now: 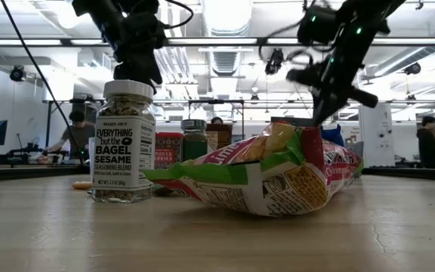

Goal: Pick & Place Food Item
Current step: Put the red noodle pack into the black bin, then put the red seasoning can into the white bin

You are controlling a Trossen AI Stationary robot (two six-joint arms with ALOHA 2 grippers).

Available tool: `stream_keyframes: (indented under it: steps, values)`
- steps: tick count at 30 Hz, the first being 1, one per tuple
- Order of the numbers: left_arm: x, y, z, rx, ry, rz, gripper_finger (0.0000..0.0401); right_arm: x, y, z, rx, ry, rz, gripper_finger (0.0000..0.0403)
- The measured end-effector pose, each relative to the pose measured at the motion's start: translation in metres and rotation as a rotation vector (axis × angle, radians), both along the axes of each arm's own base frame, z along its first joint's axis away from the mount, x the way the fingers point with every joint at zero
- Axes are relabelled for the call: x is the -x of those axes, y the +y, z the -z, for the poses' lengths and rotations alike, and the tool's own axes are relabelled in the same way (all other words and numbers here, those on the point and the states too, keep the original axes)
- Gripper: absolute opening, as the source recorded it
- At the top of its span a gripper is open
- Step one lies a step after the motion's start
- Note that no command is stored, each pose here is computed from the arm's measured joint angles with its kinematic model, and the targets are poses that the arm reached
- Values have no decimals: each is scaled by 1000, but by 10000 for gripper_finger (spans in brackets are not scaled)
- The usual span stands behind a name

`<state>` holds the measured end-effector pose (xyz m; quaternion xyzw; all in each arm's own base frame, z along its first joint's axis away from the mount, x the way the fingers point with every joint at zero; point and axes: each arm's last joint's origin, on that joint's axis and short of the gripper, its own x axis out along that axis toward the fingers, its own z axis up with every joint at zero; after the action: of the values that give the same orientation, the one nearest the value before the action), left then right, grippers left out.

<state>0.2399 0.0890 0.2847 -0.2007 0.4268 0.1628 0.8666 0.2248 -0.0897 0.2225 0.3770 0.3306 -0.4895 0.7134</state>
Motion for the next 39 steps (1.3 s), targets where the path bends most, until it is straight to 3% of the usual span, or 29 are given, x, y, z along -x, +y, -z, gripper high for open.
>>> stream_keyframes:
  steps: [14, 29, 34, 39]
  values:
    - [0, -3, 1, 32, 11, 5, 220, -14, -36, 16, -34, 135, 21, 8]
    - [1, -4, 1, 36, 19, 3, 220, -24, -45, 40, -52, 196, 0, 8]
    - [1, -4, 2, 37, 20, 2, 220, -24, -43, 33, -57, 156, -10, 8]
    - [2, -4, 2, 44, 27, -3, 220, -12, -35, 6, -26, 77, 6, 8]
